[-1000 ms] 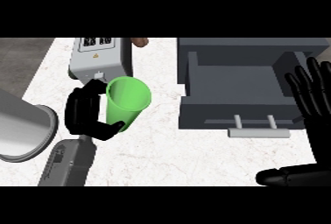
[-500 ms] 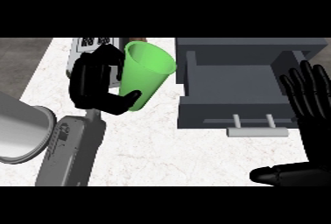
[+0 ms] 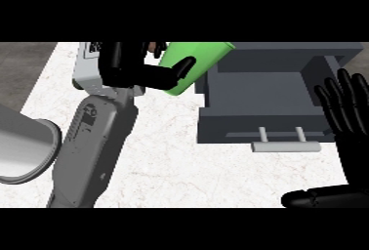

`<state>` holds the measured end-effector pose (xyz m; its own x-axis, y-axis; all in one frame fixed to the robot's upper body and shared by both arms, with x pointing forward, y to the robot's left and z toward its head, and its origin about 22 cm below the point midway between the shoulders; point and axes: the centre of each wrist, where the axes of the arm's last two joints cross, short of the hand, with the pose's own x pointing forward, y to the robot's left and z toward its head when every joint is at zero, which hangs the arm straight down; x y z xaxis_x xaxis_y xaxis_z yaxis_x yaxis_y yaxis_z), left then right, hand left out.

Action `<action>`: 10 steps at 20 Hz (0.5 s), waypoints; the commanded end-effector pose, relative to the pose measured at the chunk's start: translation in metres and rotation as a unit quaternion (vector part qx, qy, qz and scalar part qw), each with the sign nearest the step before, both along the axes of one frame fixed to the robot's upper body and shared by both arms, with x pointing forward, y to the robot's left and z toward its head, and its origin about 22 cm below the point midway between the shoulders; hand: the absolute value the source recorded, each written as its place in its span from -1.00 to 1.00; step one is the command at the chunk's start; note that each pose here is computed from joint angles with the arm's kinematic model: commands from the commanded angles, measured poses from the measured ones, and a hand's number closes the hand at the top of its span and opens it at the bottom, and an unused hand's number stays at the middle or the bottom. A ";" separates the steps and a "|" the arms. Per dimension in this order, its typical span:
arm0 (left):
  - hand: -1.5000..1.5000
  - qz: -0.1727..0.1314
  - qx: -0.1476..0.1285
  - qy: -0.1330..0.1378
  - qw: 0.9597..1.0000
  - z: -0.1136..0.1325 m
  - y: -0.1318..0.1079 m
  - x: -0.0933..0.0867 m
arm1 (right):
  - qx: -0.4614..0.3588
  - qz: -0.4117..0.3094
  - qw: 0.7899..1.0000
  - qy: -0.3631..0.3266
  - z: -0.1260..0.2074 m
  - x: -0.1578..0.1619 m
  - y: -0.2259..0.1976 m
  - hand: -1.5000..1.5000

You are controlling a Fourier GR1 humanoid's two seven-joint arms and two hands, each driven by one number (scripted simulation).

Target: Pick up the cup, place it into the drawer and close the drawer

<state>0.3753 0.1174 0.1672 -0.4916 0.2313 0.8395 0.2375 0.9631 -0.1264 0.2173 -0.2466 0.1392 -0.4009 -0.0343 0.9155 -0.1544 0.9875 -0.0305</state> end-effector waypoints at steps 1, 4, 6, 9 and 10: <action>1.00 -0.009 0.026 0.002 1.000 0.002 -0.028 0.004 | -0.001 0.006 1.000 -0.010 0.001 -0.003 0.010 -1.00; 1.00 -0.010 0.037 0.014 0.999 0.008 -0.038 0.015 | 0.001 -0.004 1.000 -0.004 -0.017 -0.004 0.008 -1.00; 1.00 -0.009 0.036 0.024 0.999 0.023 -0.051 0.027 | -0.002 -0.006 1.000 0.000 -0.018 0.019 -0.003 -1.00; 1.00 0.000 0.053 0.036 0.998 0.030 -0.067 0.025 | -0.005 -0.007 1.000 0.000 0.008 0.022 -0.023 -1.00; 1.00 0.001 0.054 0.037 0.998 0.021 -0.067 0.037 | 0.000 0.002 1.000 0.001 0.002 0.015 -0.008 -1.00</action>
